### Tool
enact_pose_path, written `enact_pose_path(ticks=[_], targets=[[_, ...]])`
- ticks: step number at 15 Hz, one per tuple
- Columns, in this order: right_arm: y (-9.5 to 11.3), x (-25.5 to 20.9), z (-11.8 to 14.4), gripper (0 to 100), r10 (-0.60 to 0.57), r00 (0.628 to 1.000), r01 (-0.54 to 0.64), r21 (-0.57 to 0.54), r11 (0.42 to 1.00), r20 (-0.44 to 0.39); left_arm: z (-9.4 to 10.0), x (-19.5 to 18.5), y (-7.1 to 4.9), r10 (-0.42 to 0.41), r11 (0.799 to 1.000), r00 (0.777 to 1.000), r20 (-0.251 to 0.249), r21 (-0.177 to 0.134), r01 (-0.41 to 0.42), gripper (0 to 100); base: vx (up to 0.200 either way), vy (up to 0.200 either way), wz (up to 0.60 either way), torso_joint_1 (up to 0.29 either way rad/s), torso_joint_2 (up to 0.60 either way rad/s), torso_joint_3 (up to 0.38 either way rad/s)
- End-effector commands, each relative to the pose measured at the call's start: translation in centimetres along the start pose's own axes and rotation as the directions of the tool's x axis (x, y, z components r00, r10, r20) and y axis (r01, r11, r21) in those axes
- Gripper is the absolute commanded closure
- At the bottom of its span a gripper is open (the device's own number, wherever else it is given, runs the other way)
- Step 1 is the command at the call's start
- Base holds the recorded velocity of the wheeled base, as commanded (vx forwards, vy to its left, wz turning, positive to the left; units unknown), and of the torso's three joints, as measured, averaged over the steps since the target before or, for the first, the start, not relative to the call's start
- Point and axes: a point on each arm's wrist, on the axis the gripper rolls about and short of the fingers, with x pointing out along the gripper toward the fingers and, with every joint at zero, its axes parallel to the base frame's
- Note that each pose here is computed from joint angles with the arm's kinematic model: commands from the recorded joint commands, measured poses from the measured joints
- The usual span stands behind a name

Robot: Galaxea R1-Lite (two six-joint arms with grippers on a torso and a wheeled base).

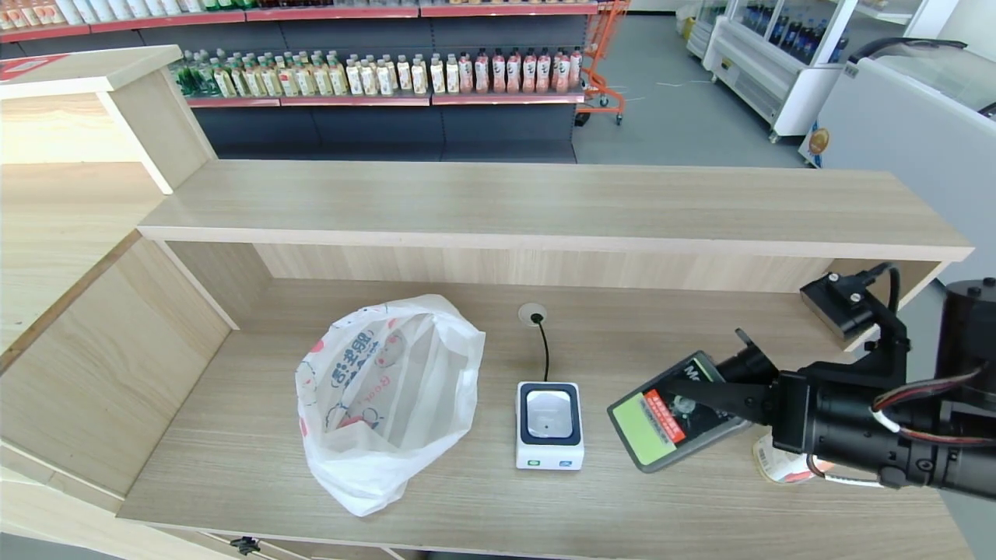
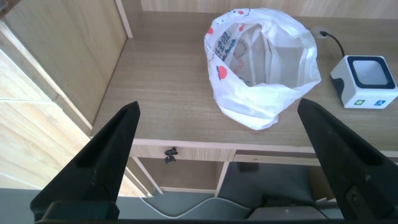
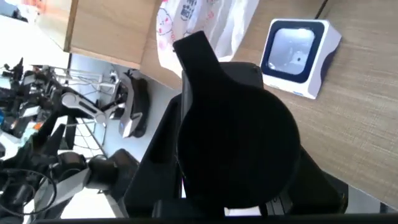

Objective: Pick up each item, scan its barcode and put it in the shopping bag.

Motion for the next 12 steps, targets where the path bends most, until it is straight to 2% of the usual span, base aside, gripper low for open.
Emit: enact_pose_path(ticks=[1, 5, 8, 12], targets=[[-0.6, 1.8, -0.2, 100, -0.048, 0.999, 0.048, 0.001, 0.999, -0.008, 0.0, 0.0, 0.0, 0.0, 1.0, 1.0, 0.001, 0.0, 0.0, 0, 0.0, 0.0, 0.0, 0.0, 0.0, 0.0], [-0.3, 2.2, -0.8, 100, -0.046, 0.998, 0.046, -0.005, 0.999, -0.033, 0.0, 0.0, 0.0, 0.0, 1.0, 1.0, 0.001, 0.002, 0.0, 0, 0.0, 0.0, 0.0, 0.0, 0.0, 0.0], [-1.2, 3.5, -1.5, 100, -0.078, 0.994, 0.074, -0.053, 0.996, -0.07, 0.0, 0.0, 0.0, -0.002, 1.0, 1.0, 0.001, 0.002, 0.002, 0, 0.0, 0.0, 0.0, 0.0, 0.0, 0.0], [-2.4, 6.2, -1.7, 100, -0.068, 0.997, 0.064, -0.089, 0.994, -0.038, 0.0, 0.0, 0.0, 0.0, 1.0, 1.0, 0.001, 0.005, 0.0, 0, 0.0, 0.0, 0.0, 0.0, 0.0, 0.0]])
